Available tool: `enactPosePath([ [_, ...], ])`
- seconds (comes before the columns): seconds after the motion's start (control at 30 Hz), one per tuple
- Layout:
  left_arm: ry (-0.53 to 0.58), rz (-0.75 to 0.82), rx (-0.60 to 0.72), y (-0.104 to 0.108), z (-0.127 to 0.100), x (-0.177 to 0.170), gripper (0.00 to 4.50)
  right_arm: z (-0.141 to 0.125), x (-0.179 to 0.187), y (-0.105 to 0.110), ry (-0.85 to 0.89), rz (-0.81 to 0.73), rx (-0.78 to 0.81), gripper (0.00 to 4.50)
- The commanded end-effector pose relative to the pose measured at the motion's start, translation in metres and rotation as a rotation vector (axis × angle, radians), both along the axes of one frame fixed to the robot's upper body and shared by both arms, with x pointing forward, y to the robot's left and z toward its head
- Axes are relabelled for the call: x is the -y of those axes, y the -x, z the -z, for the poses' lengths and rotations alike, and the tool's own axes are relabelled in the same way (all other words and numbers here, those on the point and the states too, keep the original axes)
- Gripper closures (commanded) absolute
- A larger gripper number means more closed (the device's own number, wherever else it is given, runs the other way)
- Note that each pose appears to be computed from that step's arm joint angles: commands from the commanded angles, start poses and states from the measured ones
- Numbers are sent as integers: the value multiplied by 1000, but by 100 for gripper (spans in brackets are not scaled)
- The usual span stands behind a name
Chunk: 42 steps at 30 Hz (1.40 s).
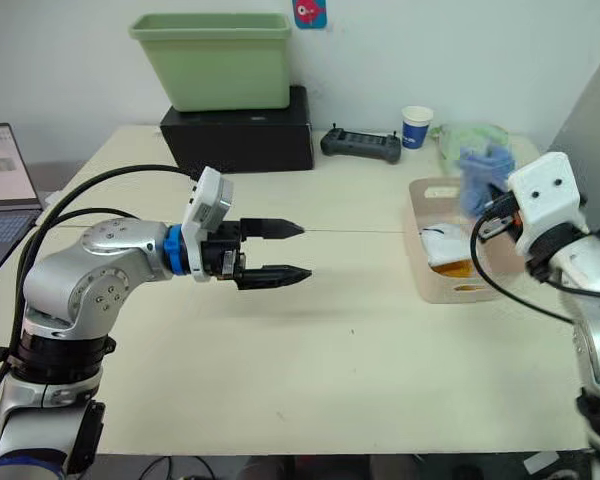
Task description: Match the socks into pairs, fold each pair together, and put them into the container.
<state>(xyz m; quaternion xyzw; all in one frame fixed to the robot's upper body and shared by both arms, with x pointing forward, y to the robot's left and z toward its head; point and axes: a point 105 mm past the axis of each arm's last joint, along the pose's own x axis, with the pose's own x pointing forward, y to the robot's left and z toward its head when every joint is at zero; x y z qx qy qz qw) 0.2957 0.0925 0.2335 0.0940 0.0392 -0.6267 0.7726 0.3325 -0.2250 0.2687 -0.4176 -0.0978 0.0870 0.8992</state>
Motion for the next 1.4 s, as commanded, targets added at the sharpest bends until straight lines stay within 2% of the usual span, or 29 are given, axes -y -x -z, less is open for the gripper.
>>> enactPosePath([
  [0.03,-6,45,26,7,-7,7,3,7,-8,-12,237,-61,37,450],
  [0.13,-11,56,37,9,-8,10,3,26,-11,-25,496,-132,-17,450],
  [0.23,-9,56,44,9,-9,12,3,47,-7,-33,614,-182,-117,450],
  [0.4,-2,58,56,9,-11,14,3,54,-18,-33,688,-277,-207,450],
  [0.47,4,60,65,9,-12,16,3,67,-17,-29,730,-297,-329,450],
  [0.57,2,62,72,8,-12,17,3,71,-15,-23,712,-311,-446,450],
  [0.73,-19,55,82,6,-8,15,0,55,-14,-13,645,-326,-552,281],
  [0.93,-22,51,88,3,-8,13,0,29,-15,-8,571,-338,-569,70],
  [1.0,-21,47,90,2,-7,12,0,18,-15,3,537,-374,-611,3],
  [1.07,-22,40,89,1,-6,10,0,12,-11,13,519,-393,-641,3],
  [1.23,-40,-11,77,-1,-1,-3,0,0,6,16,447,-340,-609,3],
  [1.3,-52,-73,84,-4,1,-14,0,-10,6,19,380,-361,-551,3],
  [1.4,-91,-241,80,-6,14,-53,0,-30,-1,21,171,-401,-379,3],
])
